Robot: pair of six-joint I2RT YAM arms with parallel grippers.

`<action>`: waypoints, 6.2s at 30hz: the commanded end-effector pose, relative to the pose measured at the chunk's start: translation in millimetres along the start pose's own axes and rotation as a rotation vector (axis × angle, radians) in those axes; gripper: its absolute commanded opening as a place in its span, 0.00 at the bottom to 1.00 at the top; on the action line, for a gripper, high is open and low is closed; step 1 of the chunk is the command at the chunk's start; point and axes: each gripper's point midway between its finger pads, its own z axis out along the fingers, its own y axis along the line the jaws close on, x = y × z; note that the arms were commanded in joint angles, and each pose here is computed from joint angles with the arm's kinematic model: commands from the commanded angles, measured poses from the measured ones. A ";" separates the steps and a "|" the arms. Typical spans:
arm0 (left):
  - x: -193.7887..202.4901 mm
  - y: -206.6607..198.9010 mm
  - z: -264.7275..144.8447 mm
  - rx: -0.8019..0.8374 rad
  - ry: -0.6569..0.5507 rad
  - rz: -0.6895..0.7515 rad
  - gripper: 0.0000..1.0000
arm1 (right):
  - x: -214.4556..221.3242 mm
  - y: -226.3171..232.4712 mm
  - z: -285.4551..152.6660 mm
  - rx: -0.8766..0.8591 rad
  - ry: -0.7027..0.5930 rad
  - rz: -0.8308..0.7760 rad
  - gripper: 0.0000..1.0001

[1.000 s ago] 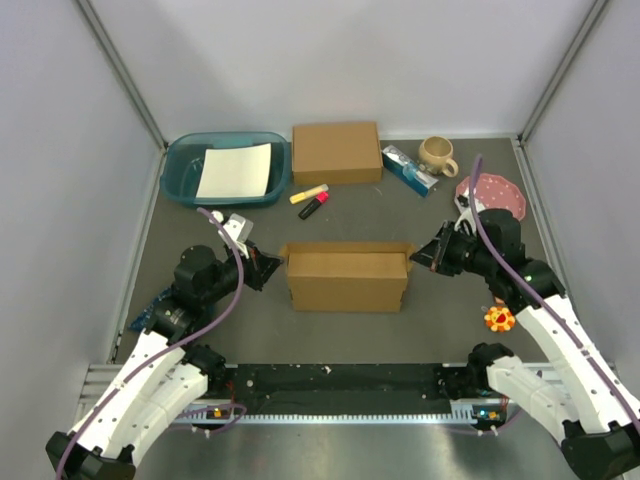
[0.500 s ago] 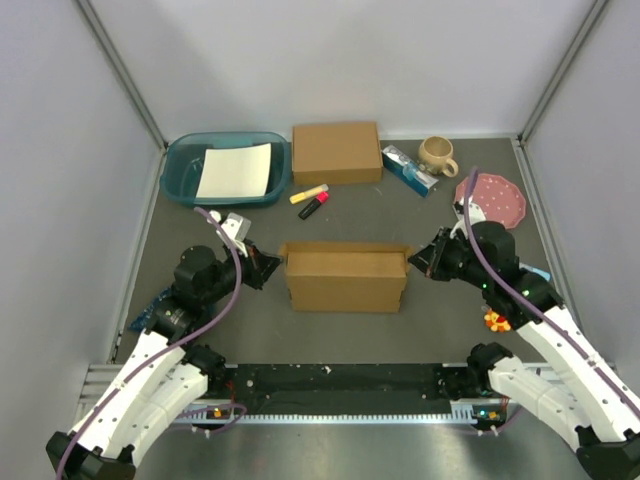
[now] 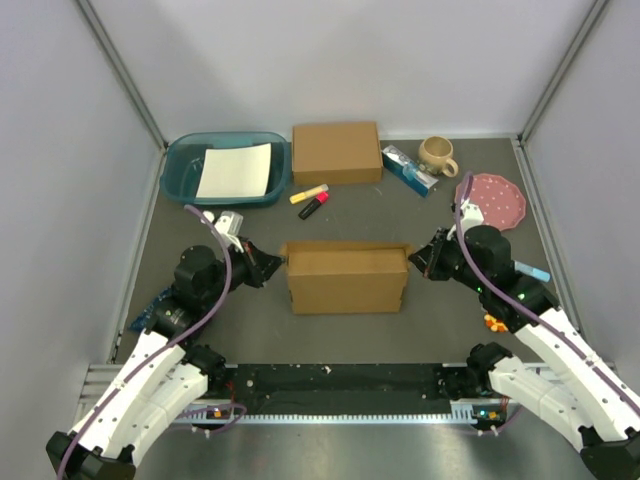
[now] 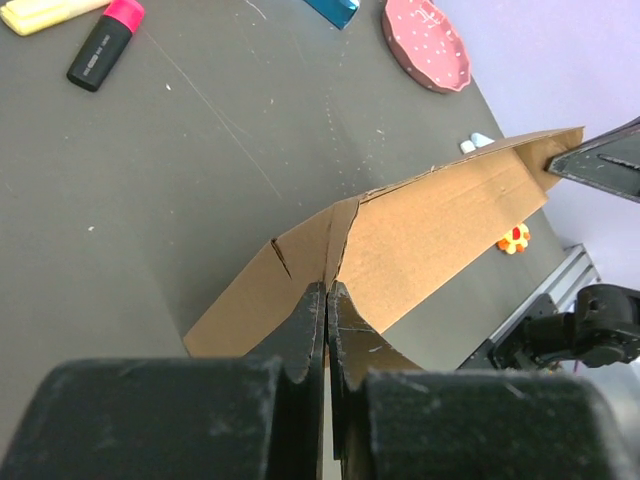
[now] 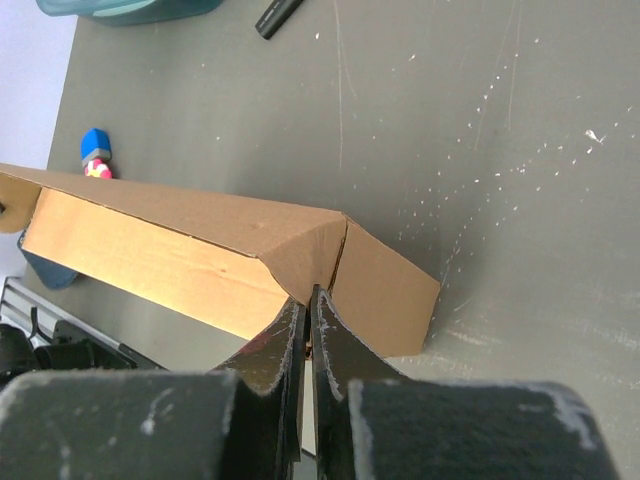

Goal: Fold the paper box

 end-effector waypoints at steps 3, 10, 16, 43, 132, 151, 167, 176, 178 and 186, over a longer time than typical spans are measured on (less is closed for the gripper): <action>-21.5 -27.1 0.6 0.094 -0.065 -0.133 0.00 | 45.0 -23.3 2.5 0.063 0.150 -0.043 0.00; -17.1 -28.1 2.5 0.111 -0.082 -0.280 0.00 | 55.0 -31.8 5.5 0.074 0.157 -0.047 0.00; -19.7 -27.4 -0.1 0.097 -0.098 -0.331 0.00 | 58.4 -39.0 6.4 0.096 0.153 -0.065 0.00; 30.7 17.1 7.7 -0.025 -0.020 -0.196 0.00 | 58.6 -34.6 3.0 0.081 0.126 -0.064 0.00; 58.1 70.1 13.9 -0.308 -0.179 0.138 0.00 | -35.9 -5.6 -16.5 0.084 -0.216 -0.070 0.42; 30.0 43.2 14.1 -0.229 -0.252 0.138 0.00 | -29.1 5.9 -21.8 -0.010 -0.207 -0.124 0.53; 2.1 24.2 12.4 -0.182 -0.316 0.205 0.00 | -59.4 22.9 -27.9 -0.058 -0.321 -0.147 0.54; 1.2 22.2 12.2 -0.177 -0.316 0.208 0.00 | -60.7 21.8 -1.7 -0.020 -0.276 -0.188 0.50; 1.5 21.7 12.4 -0.176 -0.316 0.207 0.00 | -62.0 23.4 1.5 -0.028 -0.284 -0.190 0.45; -1.4 17.7 13.0 -0.165 -0.319 0.205 0.00 | -55.1 23.0 7.4 -0.053 -0.286 -0.189 0.11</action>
